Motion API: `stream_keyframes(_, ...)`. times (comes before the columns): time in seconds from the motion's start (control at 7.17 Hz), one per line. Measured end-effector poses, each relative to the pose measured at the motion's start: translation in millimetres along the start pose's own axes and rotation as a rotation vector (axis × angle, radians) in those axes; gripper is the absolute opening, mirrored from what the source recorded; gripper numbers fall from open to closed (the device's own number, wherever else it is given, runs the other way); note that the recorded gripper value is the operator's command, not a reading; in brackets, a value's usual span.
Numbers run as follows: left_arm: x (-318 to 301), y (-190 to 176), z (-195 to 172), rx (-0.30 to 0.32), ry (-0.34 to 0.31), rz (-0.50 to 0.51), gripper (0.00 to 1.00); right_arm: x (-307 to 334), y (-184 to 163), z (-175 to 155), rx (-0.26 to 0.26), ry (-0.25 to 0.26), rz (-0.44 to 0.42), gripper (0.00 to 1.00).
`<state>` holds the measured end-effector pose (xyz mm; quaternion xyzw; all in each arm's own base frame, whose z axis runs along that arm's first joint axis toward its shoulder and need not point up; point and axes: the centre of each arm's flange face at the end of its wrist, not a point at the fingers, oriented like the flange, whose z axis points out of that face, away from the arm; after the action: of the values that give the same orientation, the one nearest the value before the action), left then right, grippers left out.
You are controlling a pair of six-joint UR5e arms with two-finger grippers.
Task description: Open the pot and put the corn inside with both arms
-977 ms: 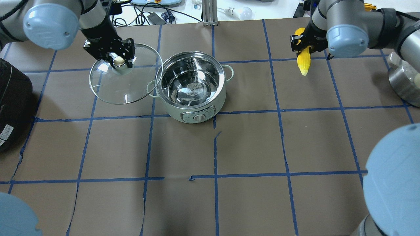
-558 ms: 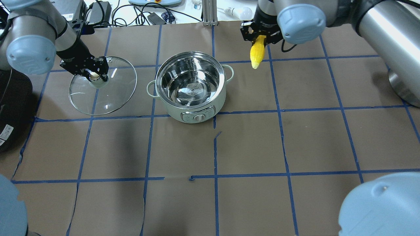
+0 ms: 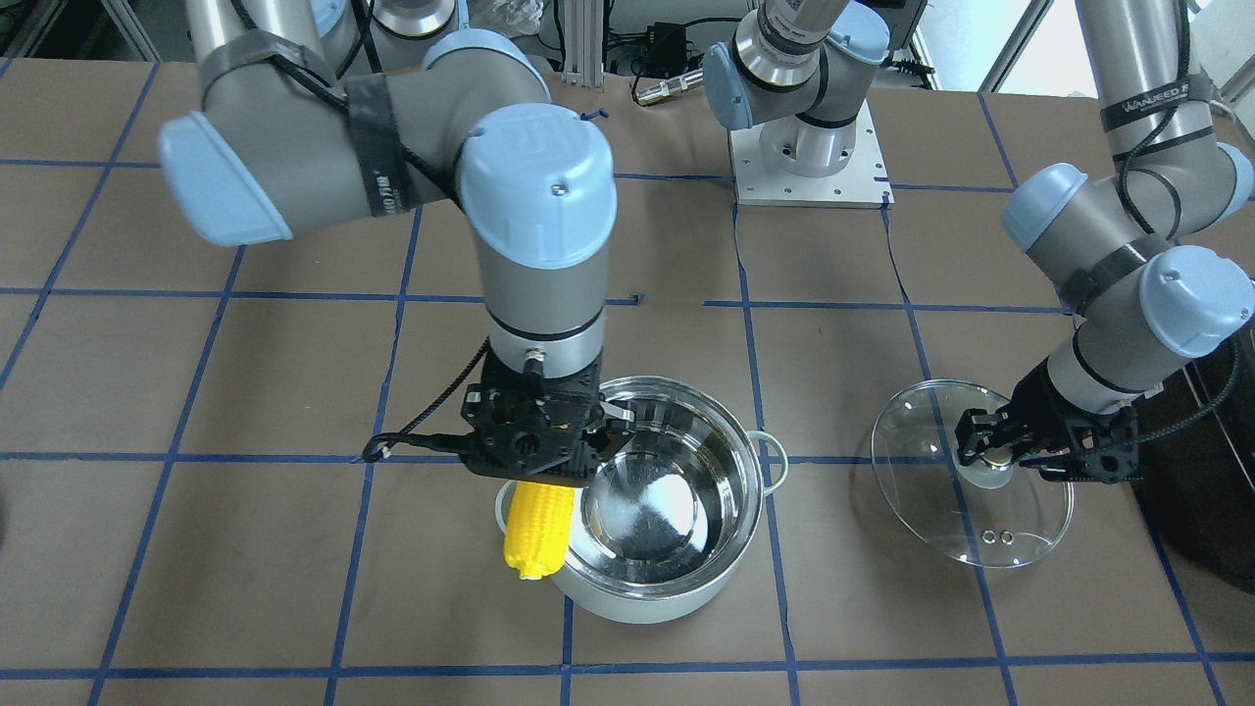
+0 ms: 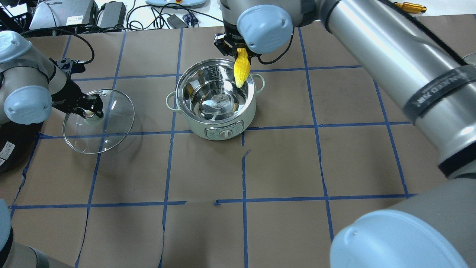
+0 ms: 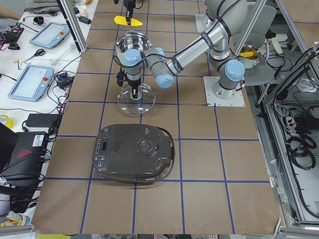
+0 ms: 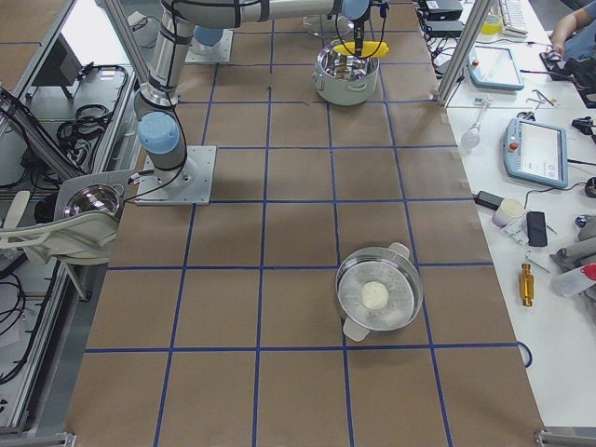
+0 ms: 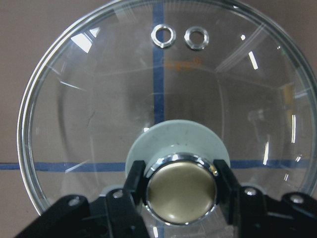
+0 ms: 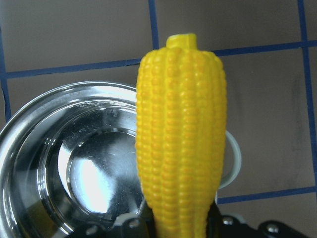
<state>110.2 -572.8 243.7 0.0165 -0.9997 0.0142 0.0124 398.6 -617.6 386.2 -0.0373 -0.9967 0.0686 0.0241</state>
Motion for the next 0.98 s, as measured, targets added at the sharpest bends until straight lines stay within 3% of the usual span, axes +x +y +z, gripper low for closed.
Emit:
stream_keyframes(0.42,-4.1,3.3,12.6,-0.016,0.01,0.083,0.02,-36.6,6.0,33.7,0.004,0.004,-0.128,0.0)
stream_keyframes(0.7,-5.0,4.2,16.0,-0.022,0.01,0.094,0.02,-45.1,0.9,54.5,0.021,-0.008,-0.161,0.0)
stream_keyframes(0.98,-6.0,4.1,21.1,-0.031,0.012,0.084,0.02,-48.9,4.0,70.6,-0.006,-0.026,-0.167,0.06)
